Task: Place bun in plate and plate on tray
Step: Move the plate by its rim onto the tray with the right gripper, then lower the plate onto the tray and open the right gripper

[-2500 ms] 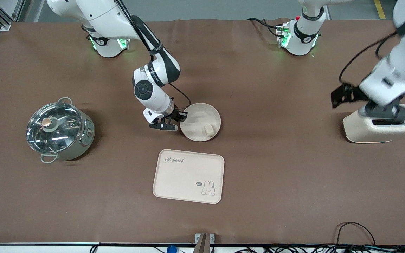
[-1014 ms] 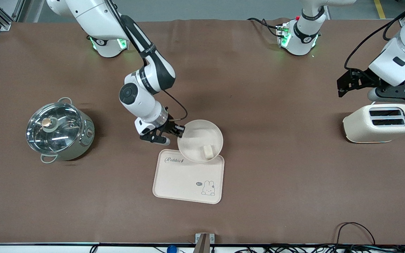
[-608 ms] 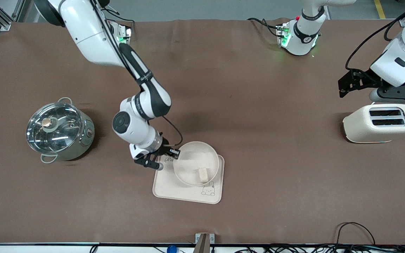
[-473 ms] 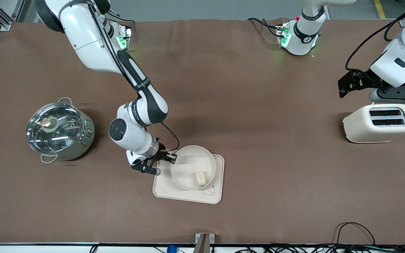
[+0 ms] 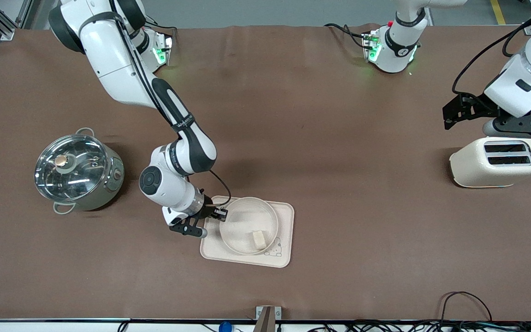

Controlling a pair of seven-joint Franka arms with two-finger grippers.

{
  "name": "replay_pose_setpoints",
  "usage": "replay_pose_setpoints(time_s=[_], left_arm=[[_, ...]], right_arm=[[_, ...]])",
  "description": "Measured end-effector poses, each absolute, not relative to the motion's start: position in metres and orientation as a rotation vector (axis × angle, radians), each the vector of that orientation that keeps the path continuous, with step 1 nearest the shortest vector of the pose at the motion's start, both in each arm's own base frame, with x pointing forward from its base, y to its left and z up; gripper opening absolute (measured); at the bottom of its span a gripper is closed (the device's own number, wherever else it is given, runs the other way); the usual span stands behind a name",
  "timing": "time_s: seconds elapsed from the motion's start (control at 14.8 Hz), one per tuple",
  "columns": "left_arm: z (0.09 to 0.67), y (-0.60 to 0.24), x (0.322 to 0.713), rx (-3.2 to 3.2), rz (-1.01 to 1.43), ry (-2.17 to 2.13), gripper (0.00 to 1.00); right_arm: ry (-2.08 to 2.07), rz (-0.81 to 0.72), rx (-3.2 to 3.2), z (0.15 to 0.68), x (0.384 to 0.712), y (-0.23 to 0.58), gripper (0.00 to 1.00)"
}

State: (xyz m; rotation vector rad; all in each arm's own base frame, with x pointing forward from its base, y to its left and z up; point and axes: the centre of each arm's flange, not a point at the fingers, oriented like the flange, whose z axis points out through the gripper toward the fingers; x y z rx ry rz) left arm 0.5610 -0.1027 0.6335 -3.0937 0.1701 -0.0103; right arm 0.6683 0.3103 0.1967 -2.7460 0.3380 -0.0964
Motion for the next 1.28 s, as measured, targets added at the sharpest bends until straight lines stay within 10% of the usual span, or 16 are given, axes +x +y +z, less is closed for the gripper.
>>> replay_pose_setpoints(time_s=[0.34, 0.95, 1.28], left_arm=[[0.634, -0.103, 0.561, -3.094, -0.011, 0.17, 1.0], [0.634, -0.103, 0.561, -3.094, -0.011, 0.17, 1.0], [0.634, -0.103, 0.561, -3.094, -0.013, 0.17, 1.0]], right_arm=[[0.334, -0.103, -2.741, 0.201, 0.671, 0.312, 0.14], [0.334, 0.093, -2.759, 0.224, 0.675, 0.284, 1.0], [0.217, 0.262, -2.848, 0.316, 0.672, 0.234, 1.0]])
